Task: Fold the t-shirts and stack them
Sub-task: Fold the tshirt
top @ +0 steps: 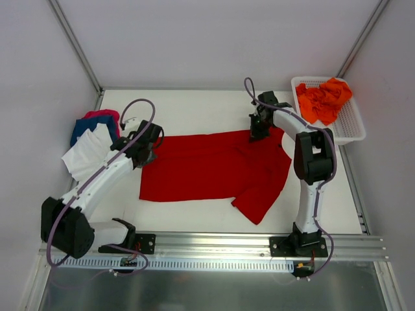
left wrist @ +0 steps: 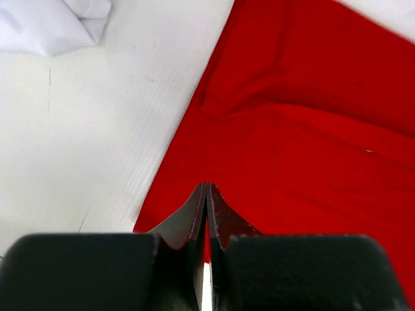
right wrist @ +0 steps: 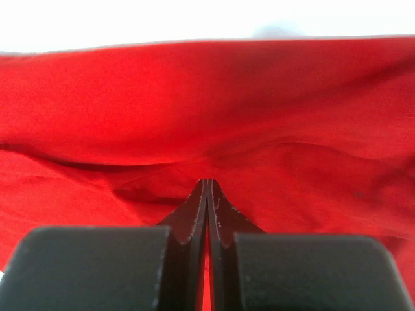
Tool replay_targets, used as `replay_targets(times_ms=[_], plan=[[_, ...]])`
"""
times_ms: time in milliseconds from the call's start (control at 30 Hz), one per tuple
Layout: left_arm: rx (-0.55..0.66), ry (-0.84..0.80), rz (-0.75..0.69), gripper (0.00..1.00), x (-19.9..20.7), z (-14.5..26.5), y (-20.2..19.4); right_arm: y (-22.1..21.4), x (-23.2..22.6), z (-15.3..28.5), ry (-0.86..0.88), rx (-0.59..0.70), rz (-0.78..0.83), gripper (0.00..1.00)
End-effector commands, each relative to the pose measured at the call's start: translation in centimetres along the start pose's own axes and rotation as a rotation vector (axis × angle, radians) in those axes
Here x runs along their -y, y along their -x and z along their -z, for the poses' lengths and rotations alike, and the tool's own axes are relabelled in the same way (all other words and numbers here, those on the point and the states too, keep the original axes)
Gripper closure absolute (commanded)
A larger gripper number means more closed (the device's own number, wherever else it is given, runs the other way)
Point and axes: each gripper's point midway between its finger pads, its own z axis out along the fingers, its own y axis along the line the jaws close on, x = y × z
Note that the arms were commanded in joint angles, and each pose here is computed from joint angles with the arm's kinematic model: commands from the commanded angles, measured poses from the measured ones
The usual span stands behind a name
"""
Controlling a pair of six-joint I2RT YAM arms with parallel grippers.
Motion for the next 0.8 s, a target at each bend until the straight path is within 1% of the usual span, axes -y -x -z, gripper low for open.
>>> replay_targets(times_ms=[0,100,133,200,233,300,333,433,467,533,567,633,667,767], plan=[[0.058,-0.077,0.069,1.0,-0.5,2.4,0.9,1.3,-2.4,0.9,0.032,0.052,0.02,1.0],[0.078,-0.109,0.081,1.0,-0.8,3.4,1.2,0.5,-2.9,1.2,0.015,0.04,0.03,1.0],[0.085,-0.119,0.089,1.0,-0.9,3.6,1.3,-0.5,-2.7,1.1,0.004,0.023,0.033,0.99],[0.085,-0.125,0.094,1.0,-0.9,3.7,1.2,-1.0,-3.3,1.9,-0.005,0.032,0.057,1.0],[0.081,-0.122,0.093,1.0,-0.9,3.6,1.0,-2.1,-3.1,1.8,-0.018,0.012,0.062,0.99],[0.07,-0.114,0.09,1.0,-0.9,3.3,0.8,-2.7,-3.3,2.6,-0.029,0.015,0.076,1.0],[0.059,-0.102,0.082,1.0,-0.9,2.9,0.5,-3.8,-3.2,2.6,-0.037,-0.009,0.076,0.99],[0.031,-0.088,0.078,1.0,-0.8,2.3,-0.3,-5.2,-3.1,3.2,-0.058,-0.027,0.087,0.99],[0.025,-0.085,0.078,1.0,-0.8,2.1,-0.4,-6.4,-2.9,3.1,-0.067,-0.049,0.093,1.0],[0.016,-0.072,0.076,1.0,-0.9,1.8,-0.8,-7.2,-3.2,3.7,-0.073,-0.039,0.102,0.99],[0.014,-0.069,0.073,1.0,-1.0,1.7,-0.9,-8.4,-2.9,3.6,-0.079,-0.06,0.102,1.0],[0.016,-0.067,0.071,1.0,-1.1,1.7,-0.9,-9.1,-3.3,4.2,-0.076,-0.05,0.11,1.0],[0.017,-0.065,0.068,1.0,-1.1,1.6,-0.9,-10.2,-3.3,4.0,-0.077,-0.071,0.118,0.99],[0.02,-0.061,0.063,1.0,-1.2,1.6,-0.9,-11.5,-3.6,4.0,-0.085,-0.088,0.135,0.99]])
